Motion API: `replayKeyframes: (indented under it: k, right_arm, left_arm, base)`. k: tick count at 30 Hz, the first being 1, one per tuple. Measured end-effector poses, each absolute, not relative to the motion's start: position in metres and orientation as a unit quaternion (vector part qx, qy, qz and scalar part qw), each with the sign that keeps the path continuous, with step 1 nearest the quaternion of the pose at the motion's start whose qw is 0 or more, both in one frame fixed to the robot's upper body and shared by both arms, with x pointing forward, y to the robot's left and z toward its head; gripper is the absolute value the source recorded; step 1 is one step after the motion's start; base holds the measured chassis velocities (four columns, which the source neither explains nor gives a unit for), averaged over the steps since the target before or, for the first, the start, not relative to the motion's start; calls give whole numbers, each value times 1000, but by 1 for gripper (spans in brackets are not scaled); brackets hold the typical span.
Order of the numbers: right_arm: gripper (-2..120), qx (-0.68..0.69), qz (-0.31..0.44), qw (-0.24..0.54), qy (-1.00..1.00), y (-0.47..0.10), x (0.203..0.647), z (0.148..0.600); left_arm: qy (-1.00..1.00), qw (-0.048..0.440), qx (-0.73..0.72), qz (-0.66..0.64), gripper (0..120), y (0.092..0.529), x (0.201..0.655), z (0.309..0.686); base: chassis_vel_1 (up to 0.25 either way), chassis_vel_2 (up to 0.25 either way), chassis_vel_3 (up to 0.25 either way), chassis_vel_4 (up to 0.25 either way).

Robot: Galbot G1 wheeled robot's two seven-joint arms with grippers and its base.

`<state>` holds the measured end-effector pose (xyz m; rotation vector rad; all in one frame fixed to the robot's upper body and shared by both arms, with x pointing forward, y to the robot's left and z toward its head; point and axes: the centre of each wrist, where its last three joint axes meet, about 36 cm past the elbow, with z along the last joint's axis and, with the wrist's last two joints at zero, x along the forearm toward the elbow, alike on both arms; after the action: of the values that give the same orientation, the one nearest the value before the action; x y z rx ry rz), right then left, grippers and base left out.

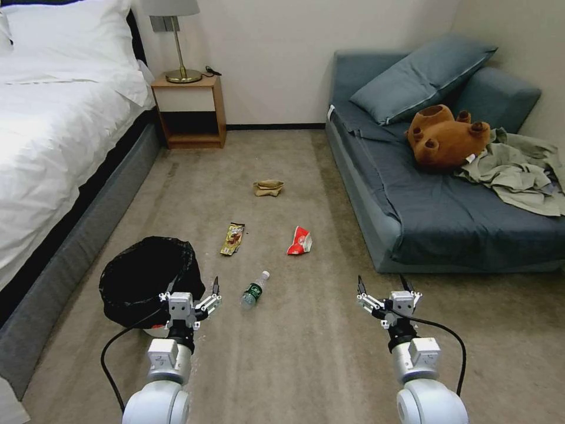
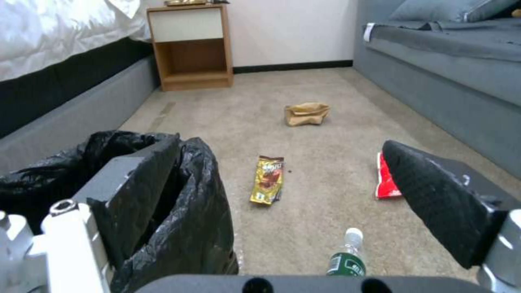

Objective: Pick up the trash bin, then pick up the garbage on the floor and place it into the trash bin.

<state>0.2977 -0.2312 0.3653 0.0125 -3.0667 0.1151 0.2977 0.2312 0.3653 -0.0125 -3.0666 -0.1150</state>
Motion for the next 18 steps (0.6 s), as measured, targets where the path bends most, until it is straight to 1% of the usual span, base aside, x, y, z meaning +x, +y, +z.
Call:
replayKeyframes:
  k: [18]
  right_arm:
    - [100, 4, 38, 36, -999, -231, 298, 365]
  left_arm:
    - [-999, 36, -4, -37, 100, 231, 298, 365]
  base:
    - [0, 0, 0, 0]
